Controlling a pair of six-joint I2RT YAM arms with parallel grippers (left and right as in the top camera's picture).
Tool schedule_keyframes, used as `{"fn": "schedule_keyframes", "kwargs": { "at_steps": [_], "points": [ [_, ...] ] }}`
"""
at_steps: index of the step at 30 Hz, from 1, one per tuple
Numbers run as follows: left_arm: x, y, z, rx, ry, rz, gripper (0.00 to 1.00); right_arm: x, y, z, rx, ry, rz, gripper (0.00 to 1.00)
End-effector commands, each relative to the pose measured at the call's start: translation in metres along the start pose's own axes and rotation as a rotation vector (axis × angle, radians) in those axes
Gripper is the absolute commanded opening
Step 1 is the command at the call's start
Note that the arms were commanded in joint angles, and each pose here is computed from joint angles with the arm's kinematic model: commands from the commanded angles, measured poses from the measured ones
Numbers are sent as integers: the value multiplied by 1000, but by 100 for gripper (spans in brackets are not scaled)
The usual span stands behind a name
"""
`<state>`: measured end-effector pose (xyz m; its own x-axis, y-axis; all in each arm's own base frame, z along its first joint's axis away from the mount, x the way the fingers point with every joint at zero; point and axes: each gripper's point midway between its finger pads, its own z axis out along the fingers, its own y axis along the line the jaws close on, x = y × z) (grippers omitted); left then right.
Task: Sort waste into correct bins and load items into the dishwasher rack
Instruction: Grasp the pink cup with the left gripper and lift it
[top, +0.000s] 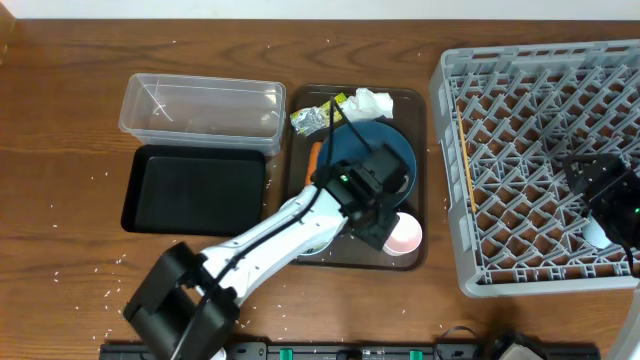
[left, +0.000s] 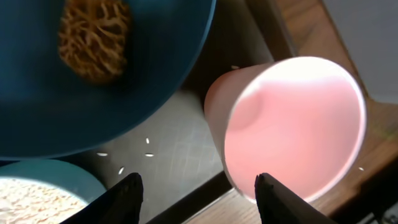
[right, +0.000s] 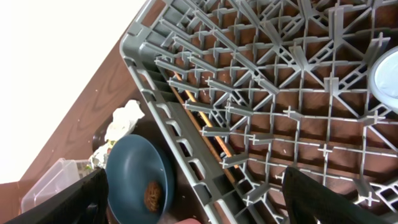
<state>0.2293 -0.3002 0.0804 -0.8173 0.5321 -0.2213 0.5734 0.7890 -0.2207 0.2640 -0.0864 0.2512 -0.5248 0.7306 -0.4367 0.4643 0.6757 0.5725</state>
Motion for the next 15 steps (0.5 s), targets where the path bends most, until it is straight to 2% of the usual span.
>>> {"fn": "schedule_keyframes", "kwargs": {
  "at_steps": [1,6,11,13,15],
  "points": [
    [0,1,5,-24,-3,-27,54,-2,3,-1,-2,-2,-21,82],
    [5,-8,22,-24,27,1,46,-2,3,-1,-1,-2,-21,82],
    [8,-13,31,-26,46,18,23,-2,3,-1,-1,-1,-21,83],
    [4,-13,25,-22,30,13,6,-2,3,-1,-1,-1,-22,82],
    [-1,-12,14,-19,13,5,6,-2,3,-1,-1,-2,-33,83]
  ]
}}
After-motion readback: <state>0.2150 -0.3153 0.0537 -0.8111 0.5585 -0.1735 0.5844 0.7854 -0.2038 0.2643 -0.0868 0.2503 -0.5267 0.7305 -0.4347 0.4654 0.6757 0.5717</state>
